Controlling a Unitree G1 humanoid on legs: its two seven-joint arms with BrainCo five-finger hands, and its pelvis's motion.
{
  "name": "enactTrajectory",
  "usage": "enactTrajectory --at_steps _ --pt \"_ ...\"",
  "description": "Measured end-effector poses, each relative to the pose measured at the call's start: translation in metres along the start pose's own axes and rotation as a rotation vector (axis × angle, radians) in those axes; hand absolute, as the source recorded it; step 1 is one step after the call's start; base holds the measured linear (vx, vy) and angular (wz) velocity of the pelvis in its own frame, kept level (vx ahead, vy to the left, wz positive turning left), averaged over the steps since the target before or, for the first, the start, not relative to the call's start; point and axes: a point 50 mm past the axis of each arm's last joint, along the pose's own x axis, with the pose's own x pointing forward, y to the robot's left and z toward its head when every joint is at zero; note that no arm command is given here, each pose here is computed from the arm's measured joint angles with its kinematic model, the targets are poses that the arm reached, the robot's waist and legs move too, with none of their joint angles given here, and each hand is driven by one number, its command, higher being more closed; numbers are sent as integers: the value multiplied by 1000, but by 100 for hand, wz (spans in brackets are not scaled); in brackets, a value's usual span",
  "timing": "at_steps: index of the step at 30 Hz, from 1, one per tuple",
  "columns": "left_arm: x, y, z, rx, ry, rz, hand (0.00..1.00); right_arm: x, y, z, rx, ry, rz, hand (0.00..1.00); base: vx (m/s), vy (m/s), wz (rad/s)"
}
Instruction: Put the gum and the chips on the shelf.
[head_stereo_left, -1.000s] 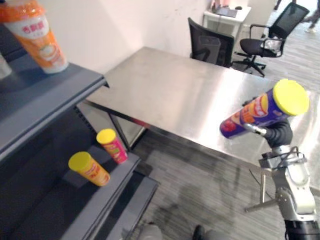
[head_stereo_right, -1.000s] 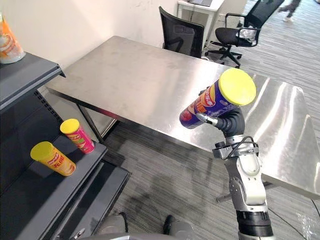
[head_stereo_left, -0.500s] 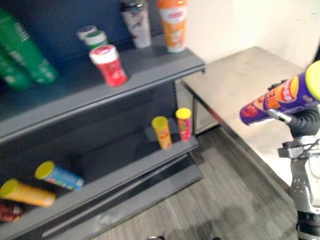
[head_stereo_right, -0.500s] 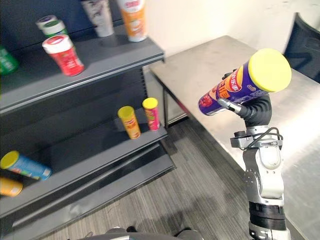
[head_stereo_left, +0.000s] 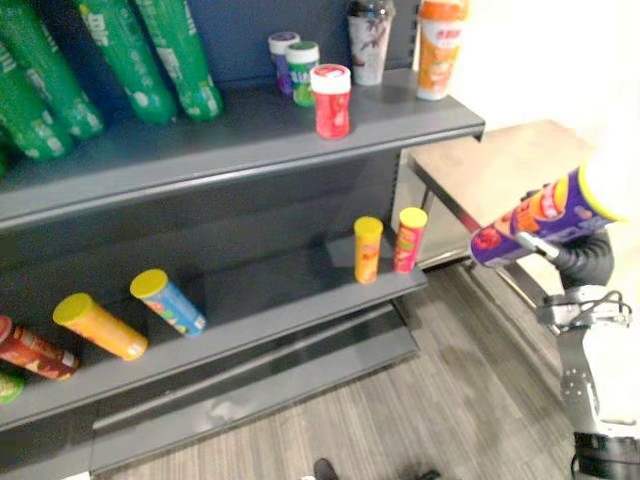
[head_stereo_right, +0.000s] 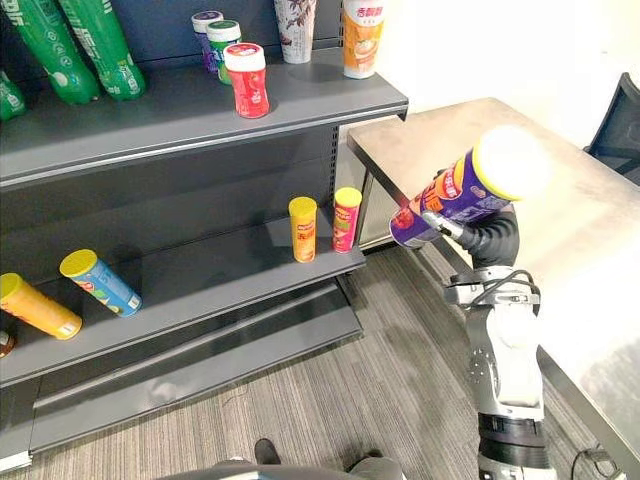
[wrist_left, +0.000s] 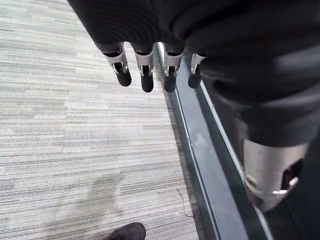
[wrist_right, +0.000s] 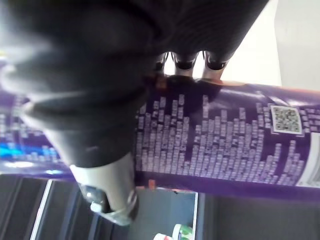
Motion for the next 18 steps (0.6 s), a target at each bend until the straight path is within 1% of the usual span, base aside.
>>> enactTrajectory --at_steps 4,10,14,16,18 --pt "0 0 0 -8 2 -9 0 0 7 -2 11 7 65 100 17 2 -3" --pt "0 -3 3 -16 -7 -21 0 -1 38 -11 60 39 276 100 71 10 13" --pt "3 -1 17 -28 -60 -18 0 -4 50 -18 85 56 330 100 125 71 92" --pt "11 6 30 -9 -95 -3 0 -7 54 -19 96 47 333 100 115 -47 143" --pt "14 11 33 9 -99 9 0 -5 57 -19 107 45 318 100 95 -83 121"
